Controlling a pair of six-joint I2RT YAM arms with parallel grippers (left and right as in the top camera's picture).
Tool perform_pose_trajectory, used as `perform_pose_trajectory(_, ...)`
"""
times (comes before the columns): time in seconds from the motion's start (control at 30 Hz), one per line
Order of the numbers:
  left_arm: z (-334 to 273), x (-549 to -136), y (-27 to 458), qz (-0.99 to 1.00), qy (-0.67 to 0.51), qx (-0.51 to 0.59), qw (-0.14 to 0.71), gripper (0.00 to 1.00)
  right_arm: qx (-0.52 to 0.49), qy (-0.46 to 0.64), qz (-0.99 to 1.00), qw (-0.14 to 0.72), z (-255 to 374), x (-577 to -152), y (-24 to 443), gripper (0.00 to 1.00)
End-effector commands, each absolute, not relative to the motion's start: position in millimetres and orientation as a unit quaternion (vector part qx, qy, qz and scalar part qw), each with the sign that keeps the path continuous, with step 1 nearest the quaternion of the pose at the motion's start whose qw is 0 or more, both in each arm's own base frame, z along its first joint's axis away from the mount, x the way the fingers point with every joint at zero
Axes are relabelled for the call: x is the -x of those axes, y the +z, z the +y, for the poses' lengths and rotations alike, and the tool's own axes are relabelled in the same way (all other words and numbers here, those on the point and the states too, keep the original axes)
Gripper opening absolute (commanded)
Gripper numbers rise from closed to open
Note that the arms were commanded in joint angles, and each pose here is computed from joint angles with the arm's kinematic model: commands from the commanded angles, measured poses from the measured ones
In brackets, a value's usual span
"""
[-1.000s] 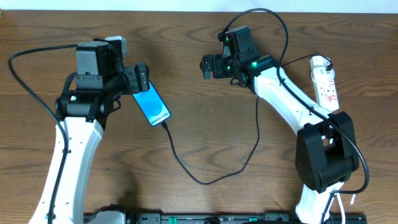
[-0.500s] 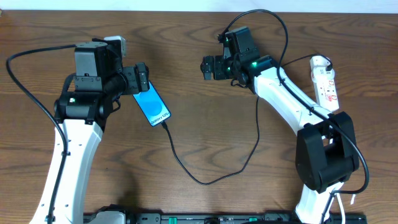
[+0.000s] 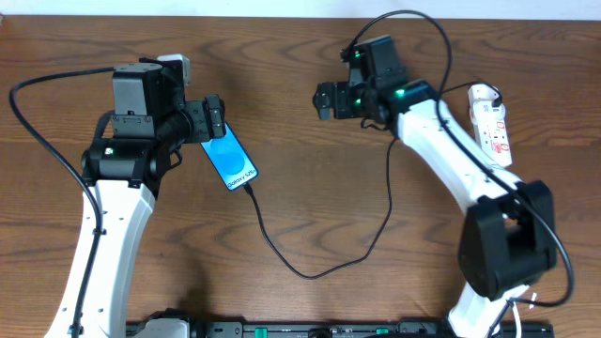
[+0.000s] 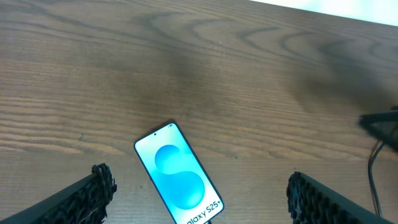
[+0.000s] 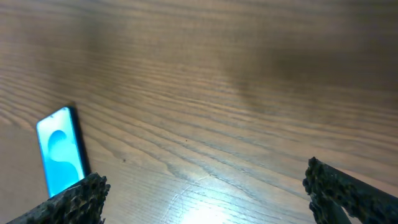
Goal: Plug charger to phone and switch on socket
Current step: 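Move the right gripper rightward to the white power strip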
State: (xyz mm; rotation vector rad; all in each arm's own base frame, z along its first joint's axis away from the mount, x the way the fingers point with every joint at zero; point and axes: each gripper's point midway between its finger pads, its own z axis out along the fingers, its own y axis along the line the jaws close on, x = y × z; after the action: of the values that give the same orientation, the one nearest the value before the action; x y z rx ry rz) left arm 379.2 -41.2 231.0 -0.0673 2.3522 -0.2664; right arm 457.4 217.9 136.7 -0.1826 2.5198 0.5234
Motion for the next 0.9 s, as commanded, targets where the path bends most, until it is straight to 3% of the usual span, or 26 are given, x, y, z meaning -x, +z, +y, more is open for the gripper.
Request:
perform_pose_trajectory(0.0, -38.9, -378.9, 229.4, 0.921, -0.094, 0.020, 0.376, 0.91, 0.089, 0.214, 0.920, 0.315, 208.9, -455.1, 182.7, 0.99)
perform_pose_trajectory(0.4, -38.9, -378.9, 229.6, 0.921, -0.094, 0.020, 0.377, 0.91, 0.037, 0.174, 0.902, 0.394, 109.2, -447.2, 264.7, 0.99)
perform_pose_trajectory(0.87, -38.9, -378.9, 229.4, 0.921, -0.094, 0.020, 0.376, 0.91, -0.100, 0.091, 0.932, 0.337, -48.4, -426.0, 232.5, 0.99)
